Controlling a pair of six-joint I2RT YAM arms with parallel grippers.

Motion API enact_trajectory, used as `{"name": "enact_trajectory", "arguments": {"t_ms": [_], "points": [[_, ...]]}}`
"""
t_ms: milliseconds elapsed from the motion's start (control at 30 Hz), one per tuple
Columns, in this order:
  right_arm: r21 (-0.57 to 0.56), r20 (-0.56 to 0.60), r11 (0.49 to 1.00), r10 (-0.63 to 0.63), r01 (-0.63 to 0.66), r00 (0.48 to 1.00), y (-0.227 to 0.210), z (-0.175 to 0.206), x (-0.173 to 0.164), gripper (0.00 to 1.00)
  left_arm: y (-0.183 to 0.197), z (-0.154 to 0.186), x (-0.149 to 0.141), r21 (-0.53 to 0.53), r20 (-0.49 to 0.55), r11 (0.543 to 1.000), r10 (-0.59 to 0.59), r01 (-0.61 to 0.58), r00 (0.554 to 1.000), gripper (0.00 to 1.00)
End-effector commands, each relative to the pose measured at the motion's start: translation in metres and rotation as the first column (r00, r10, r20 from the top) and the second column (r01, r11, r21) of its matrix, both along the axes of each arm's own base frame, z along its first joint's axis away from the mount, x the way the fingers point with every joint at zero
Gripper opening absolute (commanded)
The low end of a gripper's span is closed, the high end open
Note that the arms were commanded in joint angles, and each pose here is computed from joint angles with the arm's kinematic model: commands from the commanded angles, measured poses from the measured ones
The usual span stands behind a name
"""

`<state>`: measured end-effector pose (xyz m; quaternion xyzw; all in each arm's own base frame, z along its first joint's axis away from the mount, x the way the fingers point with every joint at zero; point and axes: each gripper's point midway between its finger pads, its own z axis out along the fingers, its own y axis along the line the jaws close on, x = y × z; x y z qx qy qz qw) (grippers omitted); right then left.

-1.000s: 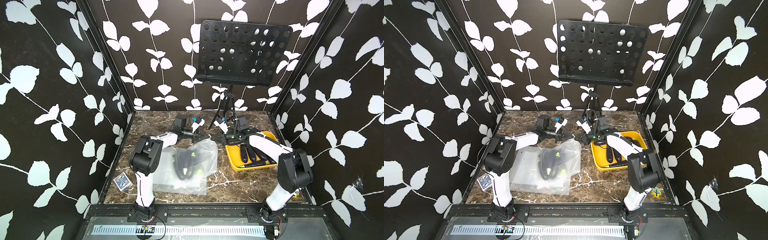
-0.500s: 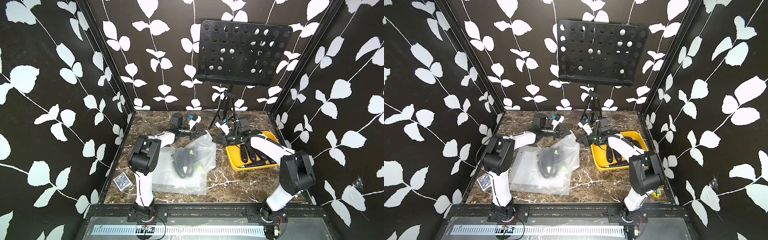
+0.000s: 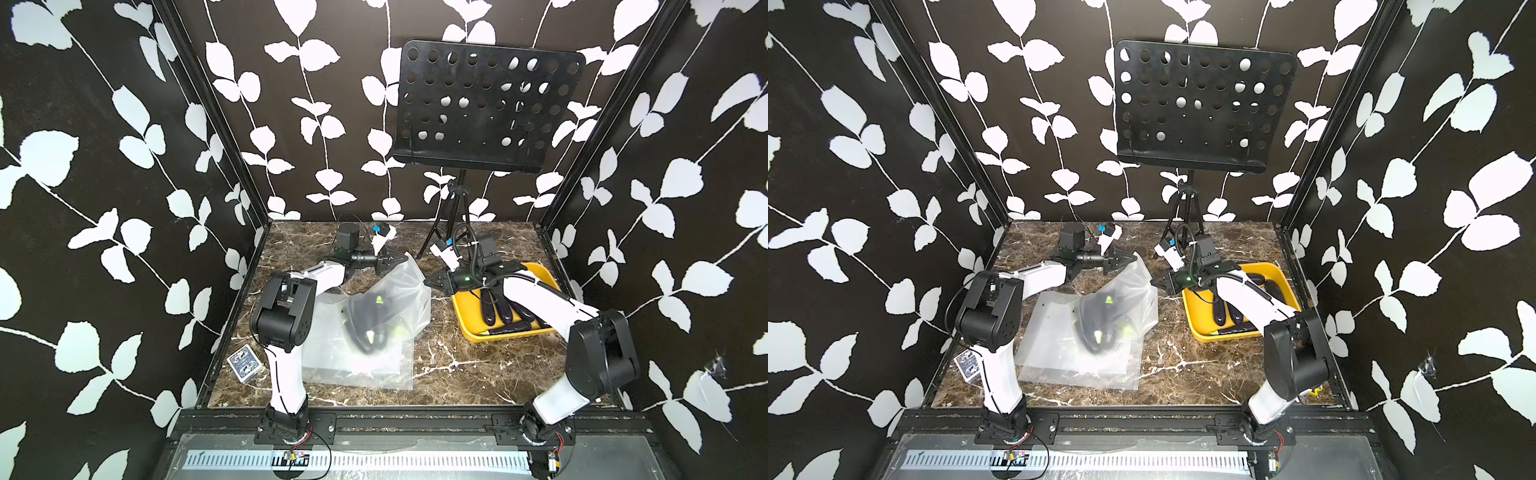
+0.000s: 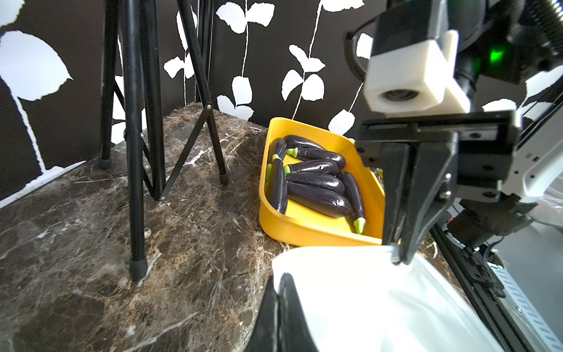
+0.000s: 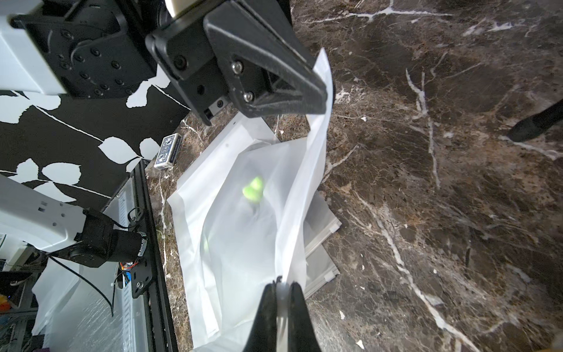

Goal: Place the eggplant in a zip-top bag and seal the zipper
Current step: Zip the zipper on the zipper food storage bag.

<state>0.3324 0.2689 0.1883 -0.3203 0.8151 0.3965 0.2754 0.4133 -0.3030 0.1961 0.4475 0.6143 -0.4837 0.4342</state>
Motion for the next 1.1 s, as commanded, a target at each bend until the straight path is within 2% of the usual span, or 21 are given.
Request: {"name": "enact_trajectory", "arguments": {"t_ms": [0,533,1067], "points": [[-0.055,-0.142,0.998,0.025,-0.033,0.99,-0.008,-0.014,-0.038,0.03,0.032,0.039,0.04,-0.005,0.151,0.98,0.197,-0.198,0.969,0.0],[-0.113,-0.191,0.993,-0.003,-0.019,0.982,-0.015,-0.019,-0.068,0.04,0.038,0.032,0.057,0.012,0.154,0.959,0.277,-0.282,0.949,0.0],[-0.18,-0.244,0.984,-0.036,-0.008,0.969,-0.032,-0.032,-0.098,0.03,0.04,0.029,0.061,0.016,0.138,0.959,0.279,-0.284,0.95,0.0]]}}
